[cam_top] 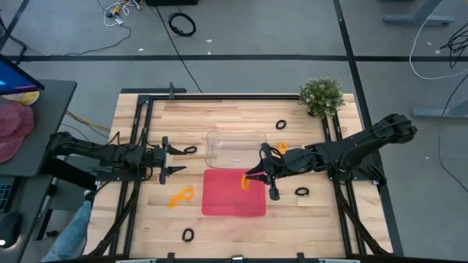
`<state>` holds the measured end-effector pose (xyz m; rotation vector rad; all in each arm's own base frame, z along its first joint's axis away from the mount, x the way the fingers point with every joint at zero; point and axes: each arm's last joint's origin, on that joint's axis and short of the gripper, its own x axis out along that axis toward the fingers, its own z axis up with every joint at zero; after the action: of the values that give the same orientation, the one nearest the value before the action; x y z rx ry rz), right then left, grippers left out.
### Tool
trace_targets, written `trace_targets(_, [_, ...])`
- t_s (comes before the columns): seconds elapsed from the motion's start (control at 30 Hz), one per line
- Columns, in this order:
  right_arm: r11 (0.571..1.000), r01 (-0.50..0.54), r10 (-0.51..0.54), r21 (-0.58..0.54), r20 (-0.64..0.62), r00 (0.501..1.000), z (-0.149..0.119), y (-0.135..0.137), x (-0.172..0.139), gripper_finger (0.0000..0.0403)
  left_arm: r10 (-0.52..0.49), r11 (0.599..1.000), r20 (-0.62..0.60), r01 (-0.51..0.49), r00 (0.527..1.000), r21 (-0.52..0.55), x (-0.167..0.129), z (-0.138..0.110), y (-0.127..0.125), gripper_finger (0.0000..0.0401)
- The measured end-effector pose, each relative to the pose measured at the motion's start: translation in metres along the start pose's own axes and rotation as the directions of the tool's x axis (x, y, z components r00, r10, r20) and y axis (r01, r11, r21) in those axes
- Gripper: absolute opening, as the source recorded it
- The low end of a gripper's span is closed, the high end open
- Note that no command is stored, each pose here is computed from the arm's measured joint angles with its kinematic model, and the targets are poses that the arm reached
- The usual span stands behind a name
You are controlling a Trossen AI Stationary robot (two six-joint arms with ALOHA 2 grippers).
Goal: Sort spring keychains
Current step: Put the orange spring keychain into the pink bin
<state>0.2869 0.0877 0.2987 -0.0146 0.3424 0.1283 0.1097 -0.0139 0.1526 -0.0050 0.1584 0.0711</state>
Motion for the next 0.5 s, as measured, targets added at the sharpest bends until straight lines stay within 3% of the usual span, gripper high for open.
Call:
trace_targets(0.23, [1.0, -0.008, 0.008, -0.003, -0.017, 1.0, -0.0016, 0.0004, 0.0, 0.0095, 0.0, 1.0, 0.0, 0.0, 1.0, 0.0, 0.0, -0.0001, 0.0, 0.0261])
trace_targets(0.5, [1.0, -0.007, 0.007, -0.007, -0.036, 0.999, -0.0034, 0.0002, -0.0002, 0.0195, 0.0, 1.0, 0.0, 0.0, 1.0, 0.0, 0.0, 0.0, 0.0, 0.0261])
